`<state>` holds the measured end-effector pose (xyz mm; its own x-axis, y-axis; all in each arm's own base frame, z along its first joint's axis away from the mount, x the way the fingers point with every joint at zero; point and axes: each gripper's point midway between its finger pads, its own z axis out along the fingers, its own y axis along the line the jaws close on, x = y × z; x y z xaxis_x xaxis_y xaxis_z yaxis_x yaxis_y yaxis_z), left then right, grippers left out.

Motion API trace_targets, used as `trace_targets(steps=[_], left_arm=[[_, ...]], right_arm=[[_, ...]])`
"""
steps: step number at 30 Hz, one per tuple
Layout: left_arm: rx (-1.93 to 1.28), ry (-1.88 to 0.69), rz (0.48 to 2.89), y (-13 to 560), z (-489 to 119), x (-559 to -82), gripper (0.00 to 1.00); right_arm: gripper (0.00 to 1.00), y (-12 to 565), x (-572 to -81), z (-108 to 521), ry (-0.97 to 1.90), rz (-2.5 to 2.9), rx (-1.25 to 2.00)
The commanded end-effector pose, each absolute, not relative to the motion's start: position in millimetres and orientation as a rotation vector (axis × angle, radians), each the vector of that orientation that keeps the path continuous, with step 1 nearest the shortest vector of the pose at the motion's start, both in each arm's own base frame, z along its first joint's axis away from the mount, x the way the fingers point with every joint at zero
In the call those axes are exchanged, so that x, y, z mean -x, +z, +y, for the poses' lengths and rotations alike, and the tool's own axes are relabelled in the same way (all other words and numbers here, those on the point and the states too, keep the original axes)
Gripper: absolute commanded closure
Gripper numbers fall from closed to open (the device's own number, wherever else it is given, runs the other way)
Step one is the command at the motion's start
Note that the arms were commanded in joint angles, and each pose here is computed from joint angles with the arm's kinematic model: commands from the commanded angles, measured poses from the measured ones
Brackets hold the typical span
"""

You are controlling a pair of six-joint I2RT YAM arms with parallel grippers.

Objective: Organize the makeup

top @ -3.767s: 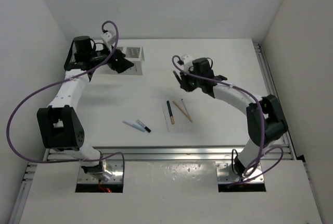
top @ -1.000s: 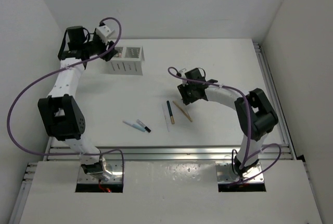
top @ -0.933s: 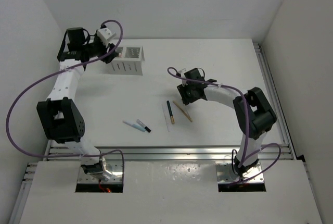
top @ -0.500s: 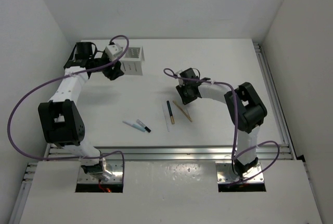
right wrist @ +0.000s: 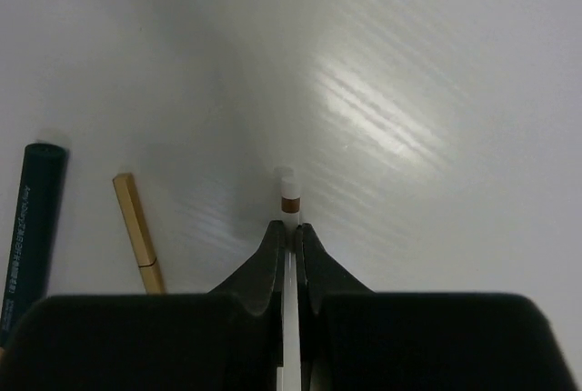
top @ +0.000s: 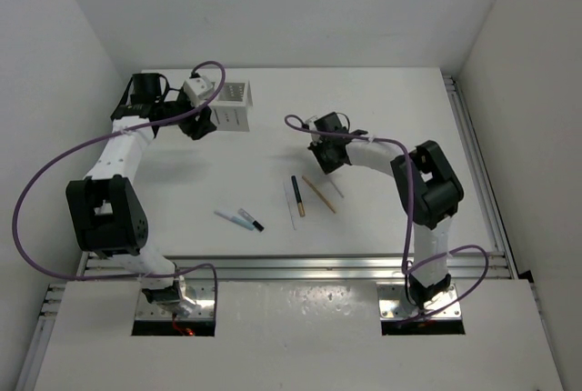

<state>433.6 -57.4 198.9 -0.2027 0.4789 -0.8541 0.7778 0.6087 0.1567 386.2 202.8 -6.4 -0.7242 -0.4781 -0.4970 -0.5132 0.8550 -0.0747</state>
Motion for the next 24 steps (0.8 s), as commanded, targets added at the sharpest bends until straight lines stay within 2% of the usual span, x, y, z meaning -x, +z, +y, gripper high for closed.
trace_targets(steps=[1, 4, 10, 14, 15, 16, 17, 18, 20, 21, 22, 24], left_arm=[[-1.031, -0.367, 1.795, 218, -62, -430, 0.37], [-1.023, -0.373, 1.801, 218, -62, -430, 0.37], [-1.005, -0.353, 1.837, 211, -57, -427, 0.37], [-0.979, -0.335, 1.862, 206, -46, -422, 0.37], [-0.979, -0.335, 1.862, 206, -46, -422, 0.37], [-0.999, -0.332, 1.845, 207, -47, -419, 0.37], [-1.001, -0.341, 1.839, 207, -49, -419, 0.37], [-1.015, -0.332, 1.831, 208, -49, -419, 0.37], [-1.018, -0.345, 1.824, 208, -50, -421, 0.37], [-1.019, -0.361, 1.828, 204, -51, -422, 0.37], [-1.020, -0.355, 1.820, 206, -51, -423, 0.37], [-1.016, -0.362, 1.807, 205, -52, -428, 0.37]], right_arm=[[1.00, 54, -436, 219, 0.135, 2.296, 0.722], [1.00, 113, -467, 256, 0.283, 2.032, 0.754], [1.00, 301, -545, 327, 0.551, 1.252, 0.461], [1.00, 313, -578, 364, 0.678, 1.181, 0.345], [1.00, 348, -576, 368, 0.708, 1.072, 0.322], [1.00, 318, -586, 378, 0.729, 1.103, 0.317], [1.00, 321, -584, 388, 0.750, 1.092, 0.326], [1.00, 352, -580, 394, 0.766, 1.026, 0.323], [1.00, 326, -584, 413, 0.781, 1.094, 0.351], [1.00, 357, -579, 419, 0.795, 1.025, 0.354], [1.00, 337, -586, 424, 0.800, 1.062, 0.353], [1.00, 336, -582, 432, 0.828, 1.060, 0.348]])
